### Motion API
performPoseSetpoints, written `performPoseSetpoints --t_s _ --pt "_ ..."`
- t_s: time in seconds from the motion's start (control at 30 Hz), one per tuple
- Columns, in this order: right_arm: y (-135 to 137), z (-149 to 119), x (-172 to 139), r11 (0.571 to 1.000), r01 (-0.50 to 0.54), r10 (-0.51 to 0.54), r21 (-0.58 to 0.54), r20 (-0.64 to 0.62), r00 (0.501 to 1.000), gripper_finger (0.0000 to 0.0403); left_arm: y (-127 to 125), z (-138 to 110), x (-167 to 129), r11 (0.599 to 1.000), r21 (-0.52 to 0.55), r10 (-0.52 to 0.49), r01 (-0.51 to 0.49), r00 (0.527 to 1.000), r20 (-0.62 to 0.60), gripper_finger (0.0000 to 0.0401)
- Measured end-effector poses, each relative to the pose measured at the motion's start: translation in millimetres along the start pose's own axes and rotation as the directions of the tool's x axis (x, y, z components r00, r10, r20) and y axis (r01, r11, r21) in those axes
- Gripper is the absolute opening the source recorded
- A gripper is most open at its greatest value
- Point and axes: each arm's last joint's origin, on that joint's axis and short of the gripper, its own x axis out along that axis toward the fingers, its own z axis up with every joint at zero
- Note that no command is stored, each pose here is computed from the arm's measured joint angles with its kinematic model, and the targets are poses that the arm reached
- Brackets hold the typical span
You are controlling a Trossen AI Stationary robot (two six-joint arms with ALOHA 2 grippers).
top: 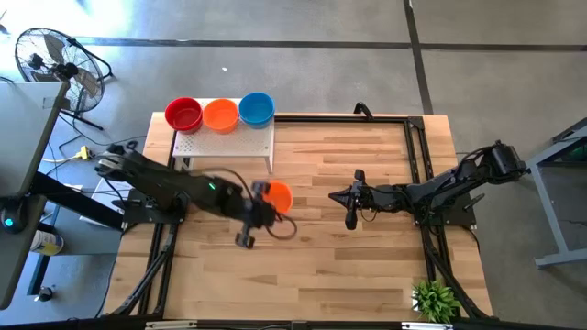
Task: Pick & Place Mini bowls
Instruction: Stack the orange bowl on top of the other orange bowls on the shelf
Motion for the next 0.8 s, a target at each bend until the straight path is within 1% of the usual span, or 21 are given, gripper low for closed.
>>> performPoseSetpoints --t_s 0.07,0.17,0.23,0.3,0.37,0.43,0.5,0.6,0.67,0.73,0.8 --pt "0.2 -0.3 -0.1 1.0 -0.002 0.002 -0.001 -0.003 1.0 0.0001 17.3 5.9 -28.3 0.999 -0.023 0.047 -0.047 0.999 0.02 0.0003" --pt "0.3 -0.2 0.1 1.0 -0.002 0.002 0.0 -0.002 1.0 0.0001 44.9 1.5 -64.8 0.988 -0.061 0.142 -0.144 0.989 -0.034 0.0002" --pt "0.5 -0.3 0.0 1.0 -0.003 0.003 -0.001 -0.002 1.0 0.0002 66.1 -0.5 -86.2 0.972 -0.109 0.203 -0.206 0.978 -0.038 0.0002" --pt "0.5 -0.2 0.0 1.0 -0.003 0.003 0.0 -0.001 1.0 0.0001 82.8 -11.4 -103.3 0.958 -0.148 0.231 -0.244 0.968 -0.1 0.0002" --pt "0.5 -0.4 0.1 1.0 -0.003 0.003 -0.001 -0.003 1.0 0.0001 103.9 -16.1 -117.1 0.931 -0.216 0.284 -0.294 0.956 -0.075 0.0002" --pt "0.4 -0.5 0.1 1.0 -0.003 0.003 0.0 -0.004 1.0 0.0002 117.1 -31.5 -123.4 0.914 -0.251 0.292 -0.32 0.946 -0.143 0.0002" --pt "0.4 -0.6 0.1 1.0 -0.003 0.003 -0.002 -0.005 1.0 0.0002 133.3 -39.6 -126.0 0.887 -0.301 0.317 -0.351 0.936 -0.155 0.0002" --pt "0.4 -1.1 0.1 1.0 -0.004 0.004 -0.006 -0.01 1.0 0.0001 148.4 -60.1 -129.7 0.865 -0.341 0.303 -0.367 0.925 -0.228 0.0001" --pt "0.2 -1.6 0.1 1.0 -0.002 0.002 -0.011 -0.015 1.0 0.0001 159.1 -66.4 -131.8 0.85 -0.368 0.318 -0.377 0.924 -0.213 0.0001" --pt "0.3 -1.5 0.1 1.0 -0.003 0.003 -0.012 -0.014 1.0 0.0002 166.6 -78.5 -130.7 0.844 -0.384 0.297 -0.374 0.923 -0.246 0.0001" --pt "0.3 -1.5 0.1 1.0 -0.003 0.003 -0.013 -0.014 1.0 0.0001 174.7 -83.8 -131.0 0.836 -0.399 0.307 -0.377 0.924 -0.229 0.0001"
